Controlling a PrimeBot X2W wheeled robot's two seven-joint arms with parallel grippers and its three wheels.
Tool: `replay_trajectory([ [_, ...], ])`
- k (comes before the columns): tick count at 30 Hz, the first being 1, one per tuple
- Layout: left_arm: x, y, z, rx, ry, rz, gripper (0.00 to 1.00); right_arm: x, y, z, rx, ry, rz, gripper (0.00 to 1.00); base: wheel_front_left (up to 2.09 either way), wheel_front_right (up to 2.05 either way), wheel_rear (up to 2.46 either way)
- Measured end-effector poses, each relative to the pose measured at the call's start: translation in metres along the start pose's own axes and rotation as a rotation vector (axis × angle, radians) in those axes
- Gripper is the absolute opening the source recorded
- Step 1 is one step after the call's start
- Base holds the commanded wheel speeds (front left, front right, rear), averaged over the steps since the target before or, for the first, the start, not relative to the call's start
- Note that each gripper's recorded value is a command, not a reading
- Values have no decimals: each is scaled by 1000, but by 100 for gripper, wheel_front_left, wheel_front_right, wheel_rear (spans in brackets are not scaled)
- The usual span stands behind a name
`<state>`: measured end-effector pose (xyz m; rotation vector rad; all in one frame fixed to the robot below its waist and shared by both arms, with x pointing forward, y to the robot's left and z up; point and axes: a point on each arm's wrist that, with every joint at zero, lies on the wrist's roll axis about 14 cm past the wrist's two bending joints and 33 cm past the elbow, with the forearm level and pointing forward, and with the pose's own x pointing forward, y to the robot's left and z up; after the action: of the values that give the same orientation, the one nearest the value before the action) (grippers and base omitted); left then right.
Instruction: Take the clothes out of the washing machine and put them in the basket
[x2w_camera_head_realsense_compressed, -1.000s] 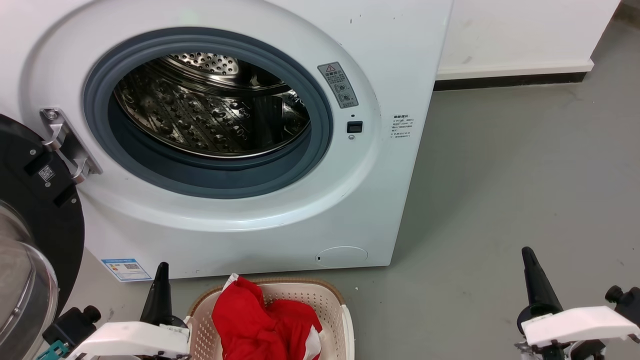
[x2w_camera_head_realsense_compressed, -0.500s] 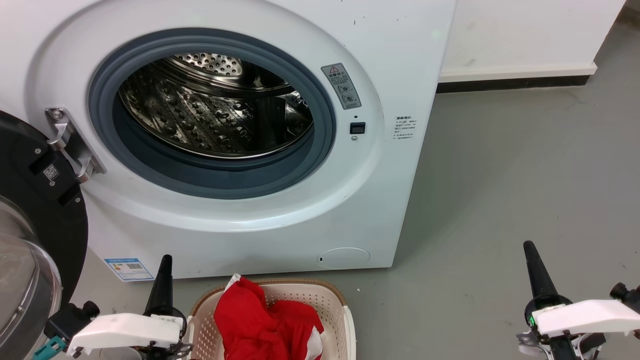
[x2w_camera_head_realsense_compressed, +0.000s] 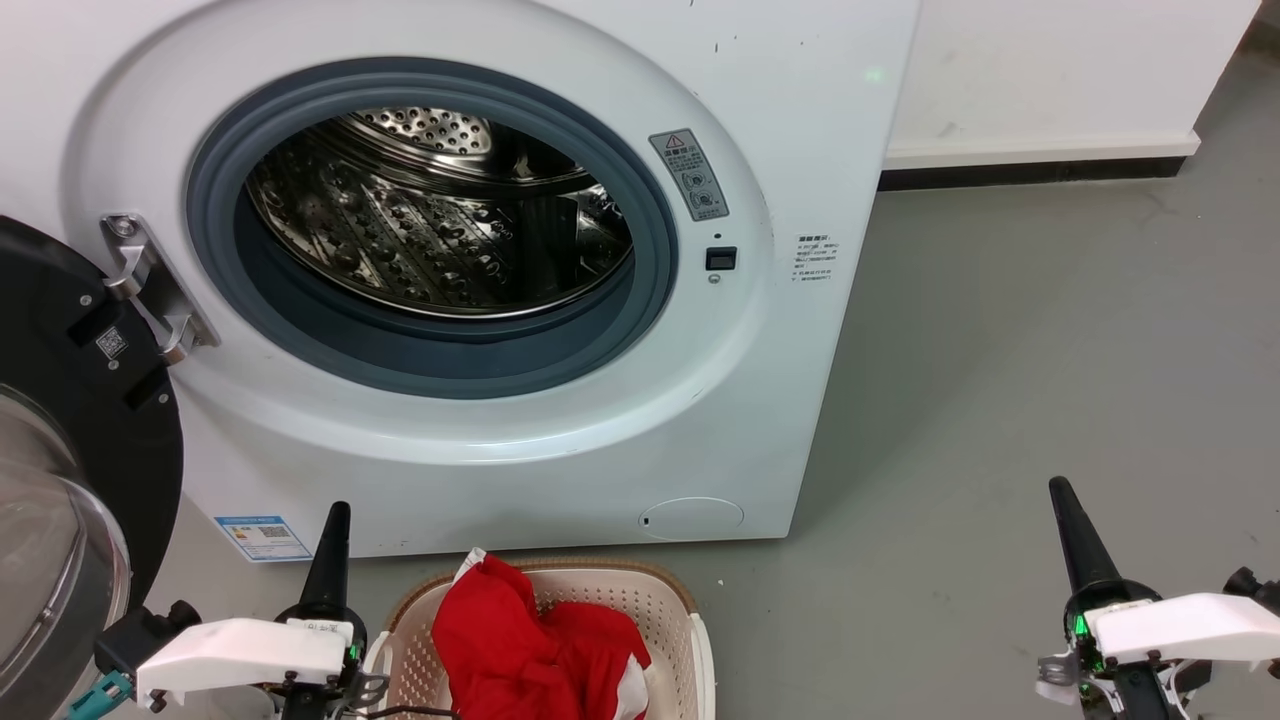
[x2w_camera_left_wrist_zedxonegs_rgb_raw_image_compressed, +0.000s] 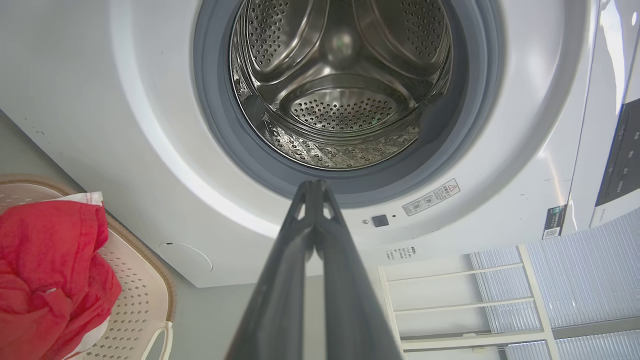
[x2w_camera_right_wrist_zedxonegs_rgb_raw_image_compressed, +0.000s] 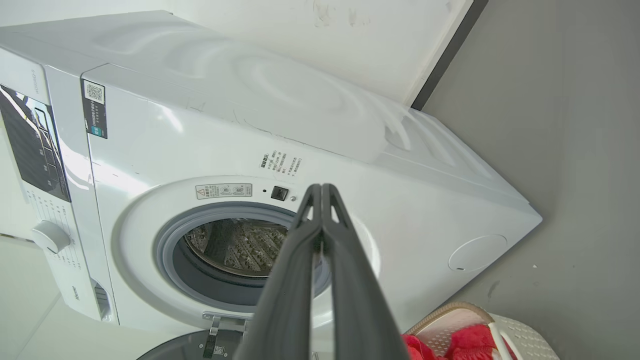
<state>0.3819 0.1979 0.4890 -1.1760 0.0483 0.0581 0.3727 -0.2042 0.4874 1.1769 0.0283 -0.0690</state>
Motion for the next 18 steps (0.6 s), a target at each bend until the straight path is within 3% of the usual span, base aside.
replay_trajectory([
  [18, 2, -4, 2, -184, 6, -19, 0, 6, 7, 1, 182, 11, 19, 0, 0, 0, 0],
])
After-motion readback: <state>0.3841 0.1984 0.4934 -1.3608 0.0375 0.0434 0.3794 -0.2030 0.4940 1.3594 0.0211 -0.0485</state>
